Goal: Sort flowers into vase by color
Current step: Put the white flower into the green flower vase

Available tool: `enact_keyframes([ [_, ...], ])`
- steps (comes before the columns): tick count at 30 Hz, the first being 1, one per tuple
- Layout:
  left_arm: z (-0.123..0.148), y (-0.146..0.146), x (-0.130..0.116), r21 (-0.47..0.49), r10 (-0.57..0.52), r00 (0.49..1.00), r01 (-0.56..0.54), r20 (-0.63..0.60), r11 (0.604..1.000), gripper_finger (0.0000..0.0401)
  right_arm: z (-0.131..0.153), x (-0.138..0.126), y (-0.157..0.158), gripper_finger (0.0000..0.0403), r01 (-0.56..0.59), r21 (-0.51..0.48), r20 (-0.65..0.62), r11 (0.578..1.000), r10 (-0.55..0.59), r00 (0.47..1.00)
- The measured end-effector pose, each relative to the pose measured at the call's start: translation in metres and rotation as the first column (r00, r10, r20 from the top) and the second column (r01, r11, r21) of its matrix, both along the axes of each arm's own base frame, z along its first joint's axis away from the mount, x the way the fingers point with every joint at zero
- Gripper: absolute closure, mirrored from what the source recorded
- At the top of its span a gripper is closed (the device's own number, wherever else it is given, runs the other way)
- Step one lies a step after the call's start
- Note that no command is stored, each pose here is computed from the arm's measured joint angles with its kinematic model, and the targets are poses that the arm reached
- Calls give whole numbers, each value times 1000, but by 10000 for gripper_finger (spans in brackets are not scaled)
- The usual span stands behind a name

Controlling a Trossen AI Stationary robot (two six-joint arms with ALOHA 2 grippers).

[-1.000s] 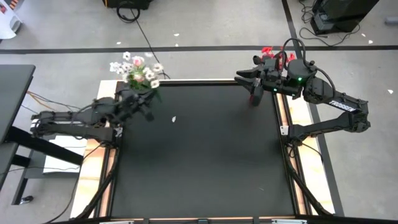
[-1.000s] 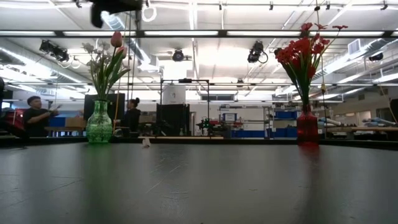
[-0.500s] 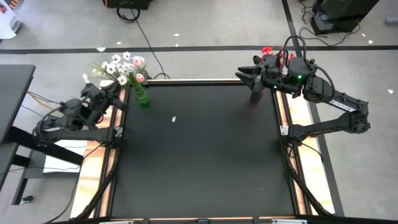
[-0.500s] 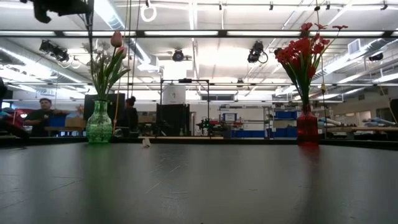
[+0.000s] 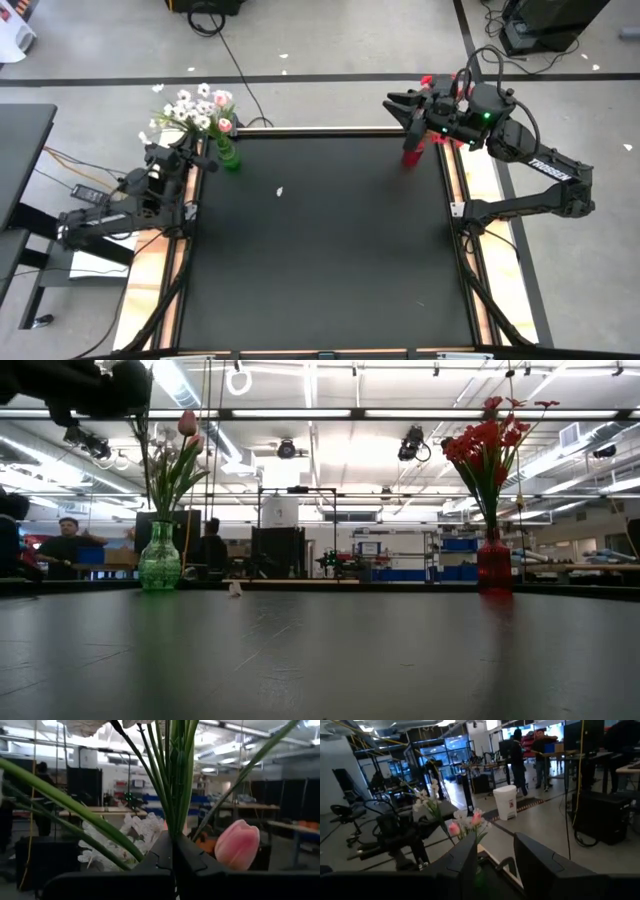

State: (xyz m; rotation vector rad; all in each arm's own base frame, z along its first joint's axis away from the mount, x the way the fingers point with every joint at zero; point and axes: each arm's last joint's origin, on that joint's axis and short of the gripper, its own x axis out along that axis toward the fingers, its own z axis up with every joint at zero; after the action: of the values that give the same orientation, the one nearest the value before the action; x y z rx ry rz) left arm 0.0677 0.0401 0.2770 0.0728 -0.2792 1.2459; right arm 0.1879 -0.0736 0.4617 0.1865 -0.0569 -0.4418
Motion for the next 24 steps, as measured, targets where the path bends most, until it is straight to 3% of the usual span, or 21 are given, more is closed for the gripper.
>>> enact_keyframes([
  [15,-19,17,0,84,23,999,-25,23,996,399,0,0,0,264,-20,-1,2,1000,20,1000],
  [24,-28,31,12,23,-2,1000,2,-13,1000,398,1,0,0,264,-21,4,12,1000,21,1000],
])
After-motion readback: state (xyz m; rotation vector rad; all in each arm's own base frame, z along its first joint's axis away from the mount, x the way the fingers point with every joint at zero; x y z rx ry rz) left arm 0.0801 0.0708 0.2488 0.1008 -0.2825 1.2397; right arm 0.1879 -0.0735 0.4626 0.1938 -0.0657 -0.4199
